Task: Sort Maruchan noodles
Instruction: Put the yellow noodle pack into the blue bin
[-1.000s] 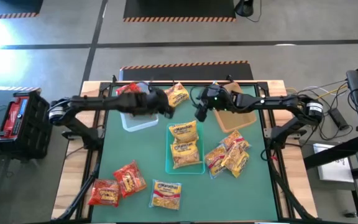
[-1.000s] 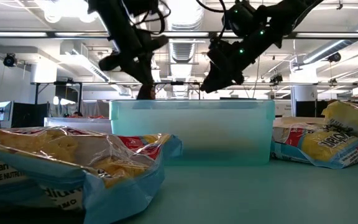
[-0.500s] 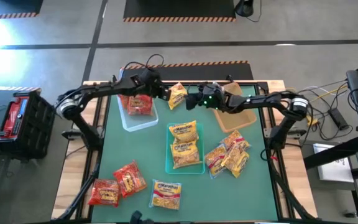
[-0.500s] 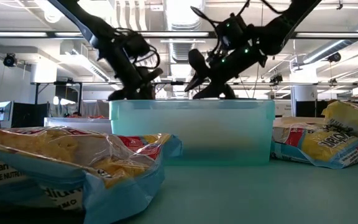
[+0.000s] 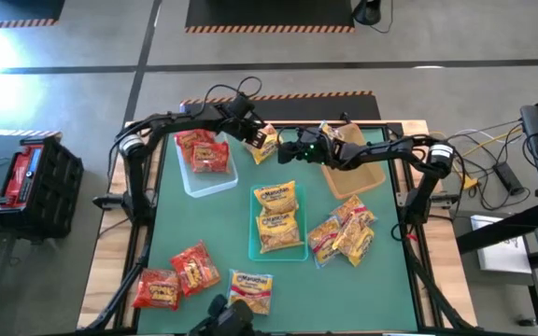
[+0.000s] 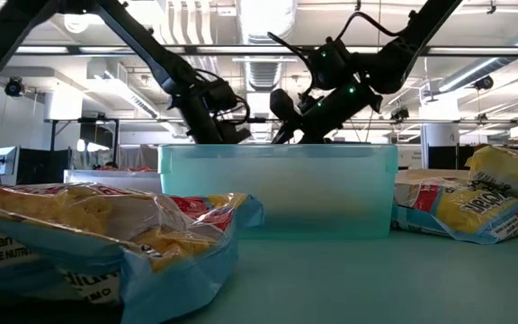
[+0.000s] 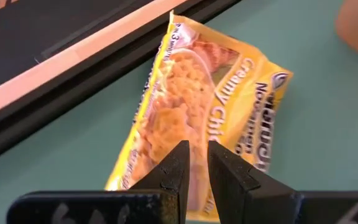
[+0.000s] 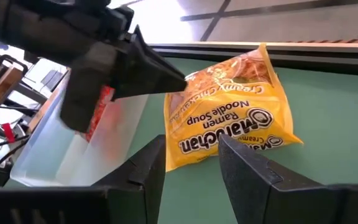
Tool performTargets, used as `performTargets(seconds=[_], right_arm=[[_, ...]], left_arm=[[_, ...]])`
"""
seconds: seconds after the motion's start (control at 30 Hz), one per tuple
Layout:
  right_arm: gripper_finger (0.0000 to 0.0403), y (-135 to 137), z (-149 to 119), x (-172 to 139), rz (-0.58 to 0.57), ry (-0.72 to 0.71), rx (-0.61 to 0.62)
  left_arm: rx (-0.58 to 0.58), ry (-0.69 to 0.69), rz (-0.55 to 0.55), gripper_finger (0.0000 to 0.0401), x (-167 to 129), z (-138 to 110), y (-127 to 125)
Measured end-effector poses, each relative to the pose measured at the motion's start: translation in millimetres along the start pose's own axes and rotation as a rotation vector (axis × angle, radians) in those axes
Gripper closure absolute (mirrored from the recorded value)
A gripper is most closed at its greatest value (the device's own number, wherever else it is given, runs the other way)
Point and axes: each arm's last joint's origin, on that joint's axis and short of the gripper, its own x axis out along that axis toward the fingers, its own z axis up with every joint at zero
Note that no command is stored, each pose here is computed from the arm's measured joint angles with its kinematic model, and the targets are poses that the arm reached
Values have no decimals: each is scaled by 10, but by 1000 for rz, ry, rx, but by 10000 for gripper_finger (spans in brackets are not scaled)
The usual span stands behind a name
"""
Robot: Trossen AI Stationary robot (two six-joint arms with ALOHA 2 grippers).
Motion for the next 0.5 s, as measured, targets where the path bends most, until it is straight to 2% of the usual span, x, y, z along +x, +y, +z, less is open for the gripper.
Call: performTargets(seconds=[0.17, 0.3, 0.43, 0.5], right_arm=[[271, 0, -1, 0, 0, 1, -1], [271, -4, -7, -2, -5, 8, -1], [271, -13, -17, -4, -15, 19, -3], [271, -13, -16, -4, -14, 19, -3]], left_arm=[[13, 34, 28, 361, 99, 20, 35], [8, 106, 35, 361, 134, -78, 41], [20, 171, 35, 361, 127, -176, -49], [30, 192, -3, 361, 124, -210, -134]])
